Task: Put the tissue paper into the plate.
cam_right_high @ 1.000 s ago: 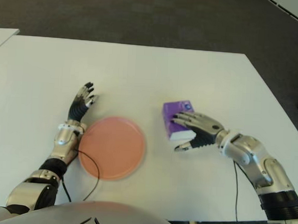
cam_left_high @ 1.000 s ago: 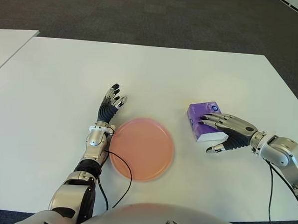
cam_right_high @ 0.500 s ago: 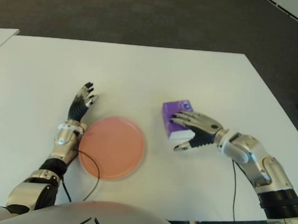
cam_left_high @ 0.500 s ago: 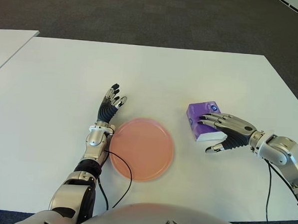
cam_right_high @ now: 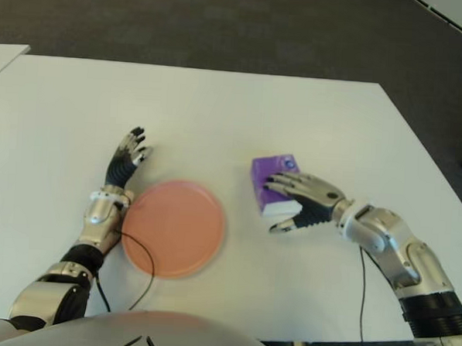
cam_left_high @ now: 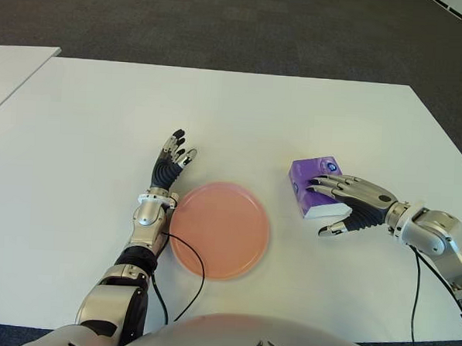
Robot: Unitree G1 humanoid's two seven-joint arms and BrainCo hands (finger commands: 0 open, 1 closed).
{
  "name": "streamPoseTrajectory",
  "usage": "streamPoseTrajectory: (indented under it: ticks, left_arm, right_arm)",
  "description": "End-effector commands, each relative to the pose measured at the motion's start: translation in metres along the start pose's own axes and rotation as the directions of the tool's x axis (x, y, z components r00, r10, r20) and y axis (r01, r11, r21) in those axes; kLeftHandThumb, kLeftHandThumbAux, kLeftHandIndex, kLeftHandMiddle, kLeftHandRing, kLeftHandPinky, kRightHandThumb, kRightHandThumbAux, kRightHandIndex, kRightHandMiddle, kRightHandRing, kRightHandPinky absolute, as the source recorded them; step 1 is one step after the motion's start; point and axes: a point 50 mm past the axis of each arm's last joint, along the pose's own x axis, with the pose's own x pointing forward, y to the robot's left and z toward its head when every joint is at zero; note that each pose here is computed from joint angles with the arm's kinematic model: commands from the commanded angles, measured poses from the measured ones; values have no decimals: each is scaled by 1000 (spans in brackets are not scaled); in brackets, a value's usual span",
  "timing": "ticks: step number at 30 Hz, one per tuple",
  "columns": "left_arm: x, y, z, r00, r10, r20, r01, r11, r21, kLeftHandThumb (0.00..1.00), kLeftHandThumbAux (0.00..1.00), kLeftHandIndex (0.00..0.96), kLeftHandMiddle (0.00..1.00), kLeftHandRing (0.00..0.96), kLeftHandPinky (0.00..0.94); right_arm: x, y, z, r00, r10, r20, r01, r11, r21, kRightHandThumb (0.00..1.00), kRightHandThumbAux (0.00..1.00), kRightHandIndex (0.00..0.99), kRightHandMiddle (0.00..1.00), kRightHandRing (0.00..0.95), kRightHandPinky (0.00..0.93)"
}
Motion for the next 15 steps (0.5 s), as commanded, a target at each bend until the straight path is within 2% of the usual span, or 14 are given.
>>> streamPoseTrajectory:
  ticks: [1, 6, 7, 10, 15]
  left_arm:
    - [-34, 2, -37, 982, 18, -186, -18, 1000, 2, 0, 578, 0, 0, 0, 0]
    - [-34, 2, -36, 984, 15, -180, -15, 1000, 1, 0, 580, 0, 0, 0, 0]
    - [-34, 2, -36, 984, 15, -178, -15, 1000, 1, 0, 579, 0, 0, 0, 0]
    - [-34, 3, -36, 984, 14, -179, -14, 1000, 0, 0, 574, 0, 0, 0, 0]
    - [-34, 3, -36, 983, 18, -183, -18, 1000, 1, 0, 570, 0, 0, 0, 0]
  right_arm:
    - [1, 11, 1, 998, 66, -3, -66, 998, 5, 83, 266, 0, 0, 0, 0]
    - [1, 11, 1, 998, 66, -3, -66, 998, 5, 83, 266, 0, 0, 0, 0]
    - [2, 11, -2, 999, 40, -13, -40, 999, 18, 83, 266, 0, 0, 0, 0]
    - [-4, -1, -18, 988, -129, -83, 135, 987, 82, 92, 263, 0, 0, 0, 0]
    - [-16, -18, -24, 960, -254, -120, 265, 960, 86, 106, 261, 0, 0, 0, 0]
